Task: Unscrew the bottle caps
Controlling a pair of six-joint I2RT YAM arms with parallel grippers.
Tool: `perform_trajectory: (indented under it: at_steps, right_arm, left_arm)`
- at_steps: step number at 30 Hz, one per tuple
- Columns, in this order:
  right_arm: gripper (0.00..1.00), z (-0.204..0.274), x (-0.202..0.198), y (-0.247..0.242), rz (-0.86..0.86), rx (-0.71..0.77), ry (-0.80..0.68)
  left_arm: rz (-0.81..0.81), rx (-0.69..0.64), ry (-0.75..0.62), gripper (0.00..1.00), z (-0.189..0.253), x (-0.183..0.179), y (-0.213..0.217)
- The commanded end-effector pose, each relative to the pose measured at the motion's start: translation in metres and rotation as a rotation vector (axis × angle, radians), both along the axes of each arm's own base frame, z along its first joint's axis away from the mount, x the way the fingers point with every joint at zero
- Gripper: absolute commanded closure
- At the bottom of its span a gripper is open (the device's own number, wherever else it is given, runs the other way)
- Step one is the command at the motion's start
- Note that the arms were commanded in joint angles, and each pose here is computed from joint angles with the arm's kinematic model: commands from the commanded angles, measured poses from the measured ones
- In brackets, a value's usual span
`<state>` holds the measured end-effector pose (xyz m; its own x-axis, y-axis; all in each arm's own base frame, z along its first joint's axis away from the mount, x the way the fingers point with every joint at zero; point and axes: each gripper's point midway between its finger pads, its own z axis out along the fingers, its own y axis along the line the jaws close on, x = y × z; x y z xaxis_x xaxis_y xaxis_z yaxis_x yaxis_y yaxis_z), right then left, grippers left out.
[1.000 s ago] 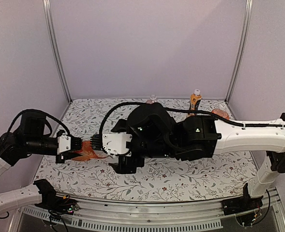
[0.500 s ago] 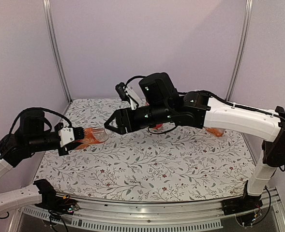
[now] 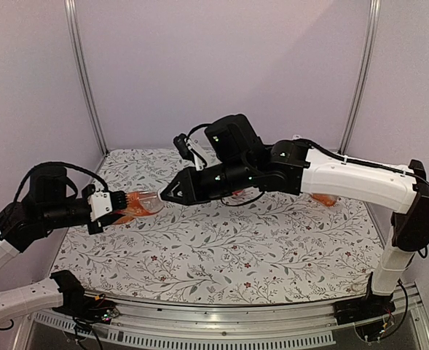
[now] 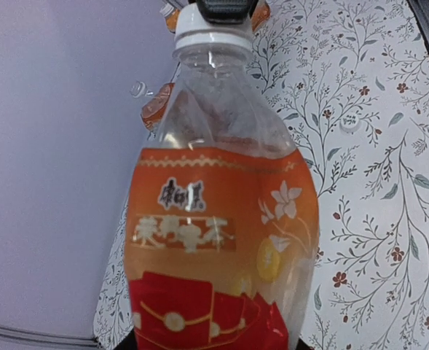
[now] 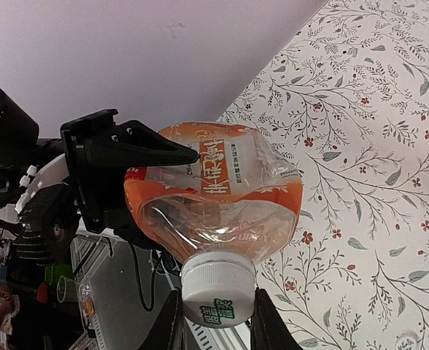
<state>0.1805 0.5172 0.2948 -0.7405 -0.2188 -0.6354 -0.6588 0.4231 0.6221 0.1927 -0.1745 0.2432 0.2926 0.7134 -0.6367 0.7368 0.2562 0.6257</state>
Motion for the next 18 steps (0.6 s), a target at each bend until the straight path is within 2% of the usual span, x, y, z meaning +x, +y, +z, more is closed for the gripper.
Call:
perform_trajectory:
  at_steps: [1, 4, 6, 8, 11, 15, 18]
  right_arm:
    - [1.00, -0.003, -0.013, -0.002, 0.097, -0.080, -0.127]
    - [1.00, -0.005, -0.042, -0.011, 0.218, -0.207, -0.412]
    - [1.00, -0.018, -0.066, -0.022, 0.404, -0.334, -0.786]
    - [1.00, -0.027, -0.082, -0.031, 0.542, -0.432, -1.095]
    - [1.00, -0.036, -0.091, -0.044, 0.721, -0.573, -1.434]
    - [1.00, -0.030, -0.092, -0.043, 0.796, -0.697, -1.669]
    - [1.00, -0.027, -0.094, -0.038, 0.815, -0.706, -1.733]
  left_arm:
    - [-0.045, -0.013, 0.028, 0.77, 0.000, -0.008, -0.004]
    - [-0.143, -0.015, 0.116, 0.77, -0.006, -0.031, -0.011]
    - [-0.234, -0.013, 0.196, 0.77, -0.012, -0.053, -0.015]
    - [-0.324, -0.008, 0.268, 0.77, -0.019, -0.075, -0.017]
    - [-0.395, -0.017, 0.330, 0.77, -0.021, -0.094, -0.018]
    - [-0.391, -0.006, 0.321, 0.77, -0.020, -0.093, -0.016]
    - [-0.394, 0.002, 0.314, 0.77, -0.020, -0.093, -0.016]
